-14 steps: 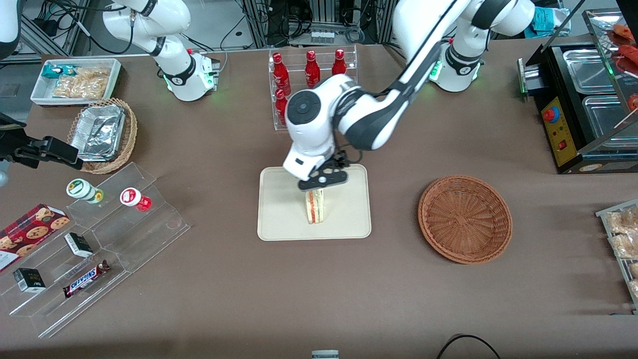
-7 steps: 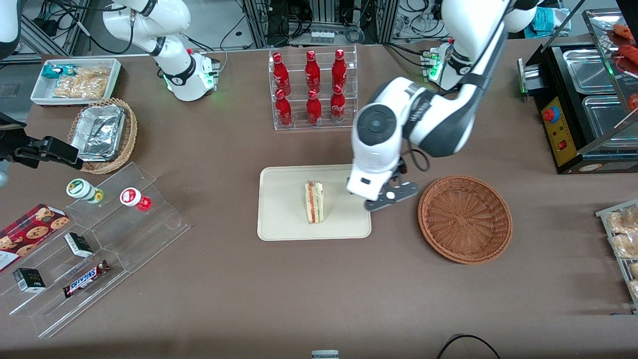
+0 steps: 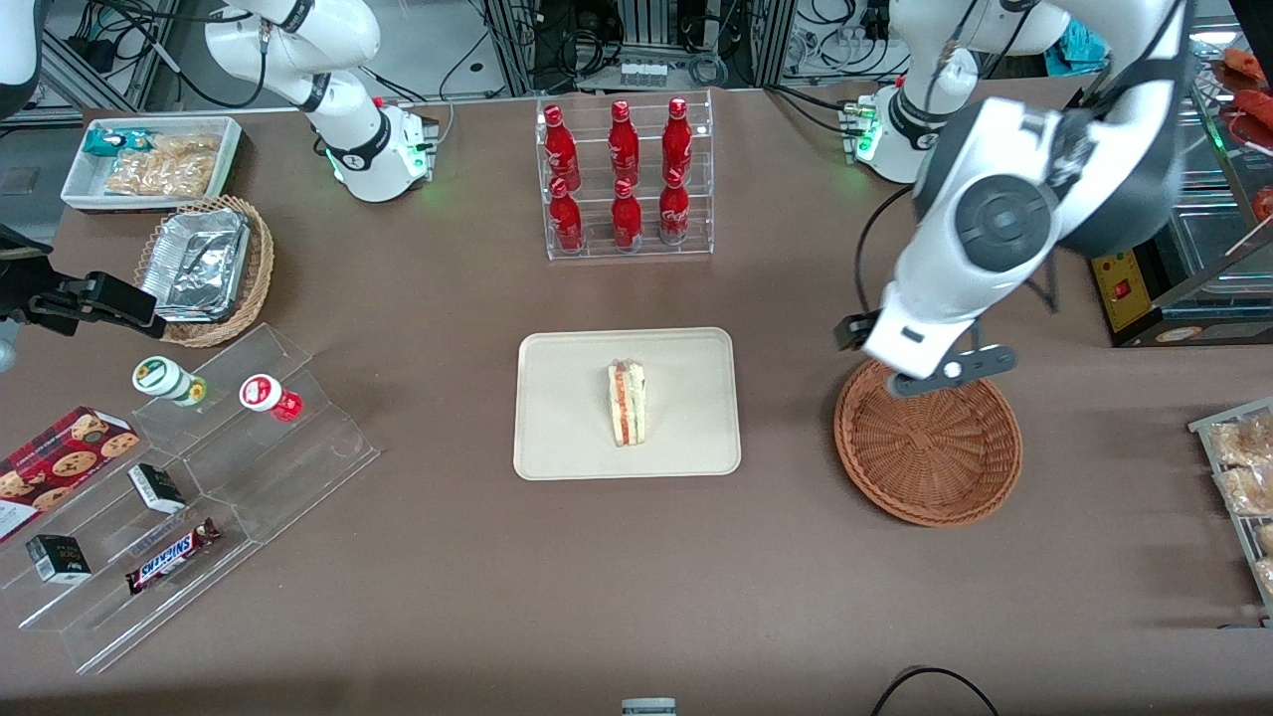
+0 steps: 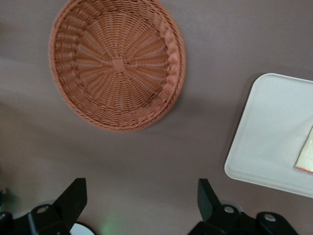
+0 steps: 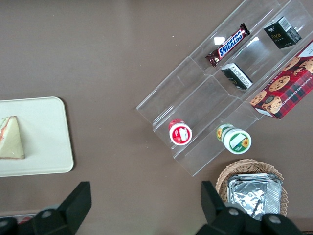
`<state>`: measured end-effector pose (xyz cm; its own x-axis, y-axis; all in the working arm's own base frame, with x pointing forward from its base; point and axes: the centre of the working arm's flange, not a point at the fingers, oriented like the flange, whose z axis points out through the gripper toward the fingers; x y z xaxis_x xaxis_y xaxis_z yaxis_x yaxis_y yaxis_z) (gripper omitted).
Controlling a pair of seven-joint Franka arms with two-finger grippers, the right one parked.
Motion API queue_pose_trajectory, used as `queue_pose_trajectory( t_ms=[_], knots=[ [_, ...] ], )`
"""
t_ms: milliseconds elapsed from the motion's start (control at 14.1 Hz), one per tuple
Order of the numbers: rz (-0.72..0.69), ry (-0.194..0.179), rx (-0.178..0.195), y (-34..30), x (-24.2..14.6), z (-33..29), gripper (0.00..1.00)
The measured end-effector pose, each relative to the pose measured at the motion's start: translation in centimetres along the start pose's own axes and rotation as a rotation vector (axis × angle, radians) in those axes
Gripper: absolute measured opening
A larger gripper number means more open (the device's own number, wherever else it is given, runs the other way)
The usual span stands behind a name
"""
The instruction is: Place sandwich from basket to tray
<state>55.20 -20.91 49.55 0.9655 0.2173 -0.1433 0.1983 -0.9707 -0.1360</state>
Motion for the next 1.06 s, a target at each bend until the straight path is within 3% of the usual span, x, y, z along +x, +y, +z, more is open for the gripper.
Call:
queue_pose_trajectory(
  t_ms=[212, 424, 1061],
  knots=[
    [0.039, 0.009, -0.033, -4.9, -0.5, -2.2, 1.00],
    [0.121, -0.015, -0.048, -10.5, -0.7, -3.5, 1.00],
    [0.133, 0.045, -0.095, -20.0, 0.9, -7.1, 1.00]
  ],
)
